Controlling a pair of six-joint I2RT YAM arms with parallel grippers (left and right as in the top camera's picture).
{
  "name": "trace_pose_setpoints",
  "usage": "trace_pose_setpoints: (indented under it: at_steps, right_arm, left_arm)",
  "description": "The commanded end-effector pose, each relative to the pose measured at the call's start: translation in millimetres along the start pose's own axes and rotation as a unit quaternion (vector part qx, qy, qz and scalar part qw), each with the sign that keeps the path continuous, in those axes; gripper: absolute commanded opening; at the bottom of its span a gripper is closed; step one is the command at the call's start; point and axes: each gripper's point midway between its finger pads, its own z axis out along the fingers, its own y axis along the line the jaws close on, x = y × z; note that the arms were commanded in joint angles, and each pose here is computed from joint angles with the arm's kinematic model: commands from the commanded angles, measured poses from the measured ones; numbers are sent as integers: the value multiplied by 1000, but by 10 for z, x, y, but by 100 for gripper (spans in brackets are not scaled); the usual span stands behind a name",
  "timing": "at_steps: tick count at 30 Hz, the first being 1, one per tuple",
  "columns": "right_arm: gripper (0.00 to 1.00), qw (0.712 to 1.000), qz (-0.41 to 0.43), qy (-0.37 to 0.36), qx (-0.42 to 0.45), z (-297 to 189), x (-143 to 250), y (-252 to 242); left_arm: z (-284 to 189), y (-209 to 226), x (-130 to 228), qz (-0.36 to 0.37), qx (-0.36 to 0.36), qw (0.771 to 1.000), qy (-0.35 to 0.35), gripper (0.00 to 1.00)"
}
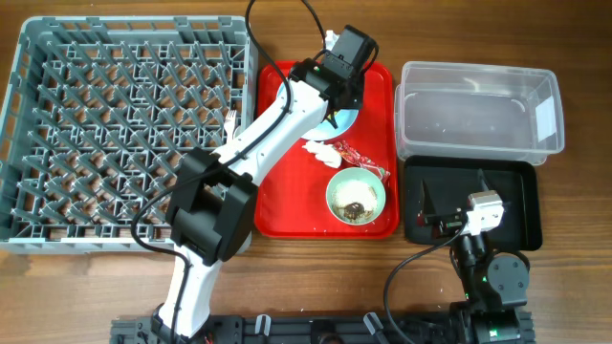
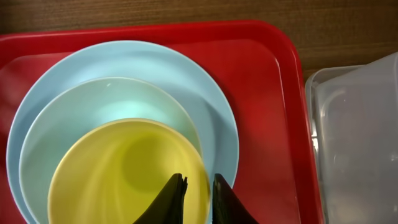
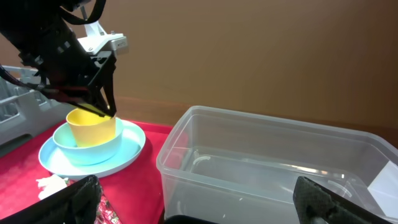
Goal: Sort waste into correct bins and load items into the dishwasher rack
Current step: 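Lower the left gripper onto the yellow cup rim and close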
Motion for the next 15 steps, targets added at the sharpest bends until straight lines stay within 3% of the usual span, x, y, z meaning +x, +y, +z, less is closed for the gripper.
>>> trace_pose_setpoints:
  at_steps: [1,15]
  right_arm:
    - [100,1000,-3,-2,-2,-1,-8,3]
    - [100,1000,-3,-2,-2,-1,-8,3]
  left_arm:
    - [58,25,102,8,-13,1000,12,17]
    - [41,-44,179,21,-21,999,16,19]
